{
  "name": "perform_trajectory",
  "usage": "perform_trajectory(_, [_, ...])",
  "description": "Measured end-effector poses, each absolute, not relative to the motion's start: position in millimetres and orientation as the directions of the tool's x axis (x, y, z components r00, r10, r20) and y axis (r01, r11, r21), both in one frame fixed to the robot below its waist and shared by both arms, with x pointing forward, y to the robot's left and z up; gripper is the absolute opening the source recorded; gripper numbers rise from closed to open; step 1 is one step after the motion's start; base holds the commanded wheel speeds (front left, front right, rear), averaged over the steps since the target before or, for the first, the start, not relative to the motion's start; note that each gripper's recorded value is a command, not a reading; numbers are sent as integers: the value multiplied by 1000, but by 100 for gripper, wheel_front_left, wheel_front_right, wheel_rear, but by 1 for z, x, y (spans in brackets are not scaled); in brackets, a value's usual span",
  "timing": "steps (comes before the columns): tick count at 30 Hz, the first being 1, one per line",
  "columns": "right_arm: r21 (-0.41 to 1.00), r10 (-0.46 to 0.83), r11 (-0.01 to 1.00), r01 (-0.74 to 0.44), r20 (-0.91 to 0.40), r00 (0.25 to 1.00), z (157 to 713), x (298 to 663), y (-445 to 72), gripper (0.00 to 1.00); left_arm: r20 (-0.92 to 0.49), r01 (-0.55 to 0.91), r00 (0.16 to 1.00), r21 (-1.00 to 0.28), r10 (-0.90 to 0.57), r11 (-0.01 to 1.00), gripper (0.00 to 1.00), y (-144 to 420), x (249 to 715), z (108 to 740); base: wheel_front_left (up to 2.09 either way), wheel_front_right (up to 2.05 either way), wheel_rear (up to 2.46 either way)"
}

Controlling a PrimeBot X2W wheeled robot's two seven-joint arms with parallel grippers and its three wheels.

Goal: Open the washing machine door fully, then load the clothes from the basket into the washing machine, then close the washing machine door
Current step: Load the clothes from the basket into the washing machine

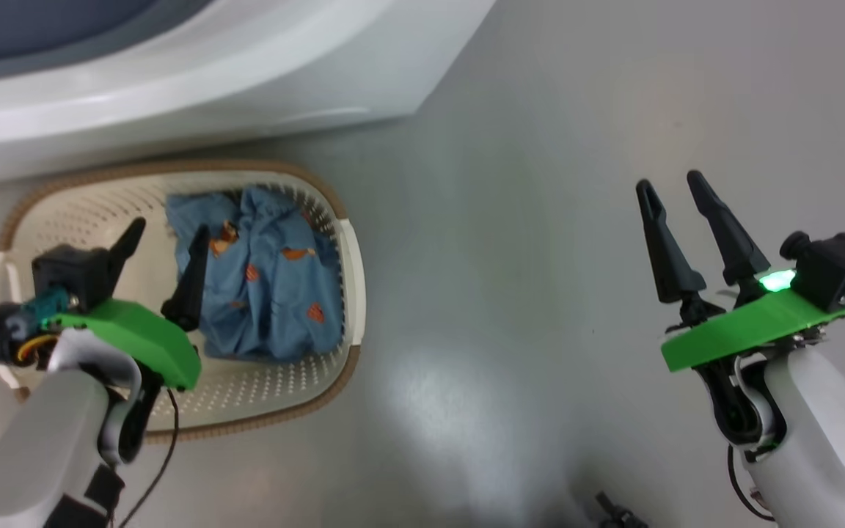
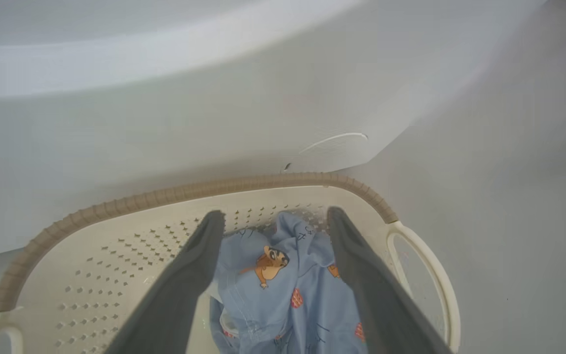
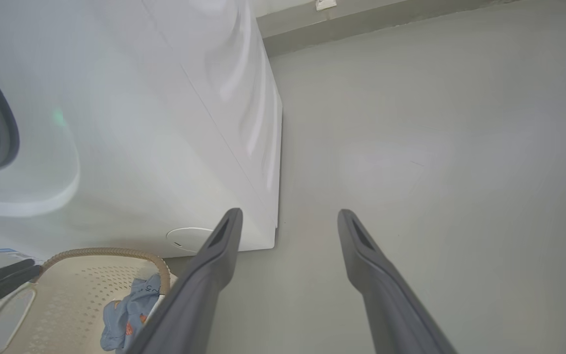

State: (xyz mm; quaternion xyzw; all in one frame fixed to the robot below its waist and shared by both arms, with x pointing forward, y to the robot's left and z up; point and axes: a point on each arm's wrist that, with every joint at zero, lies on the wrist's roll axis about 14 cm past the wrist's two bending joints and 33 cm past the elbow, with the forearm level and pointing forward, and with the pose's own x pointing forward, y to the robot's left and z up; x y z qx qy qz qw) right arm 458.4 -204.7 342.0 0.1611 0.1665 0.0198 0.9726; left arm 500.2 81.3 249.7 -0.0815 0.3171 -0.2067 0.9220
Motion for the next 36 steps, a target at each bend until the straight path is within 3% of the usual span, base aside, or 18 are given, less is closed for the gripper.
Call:
perform_trajectory(17, [344, 78, 936, 81, -424, 902, 279, 464, -199, 100, -770, 357, 446, -314, -456, 880, 100, 64, 473, 133, 0, 0, 0])
perform_trajectory(36, [334, 51, 935, 122, -465, 884, 256, 461, -203, 100, -854, 400, 255, -334, -453, 854, 100, 36, 473, 79, 0, 0, 0])
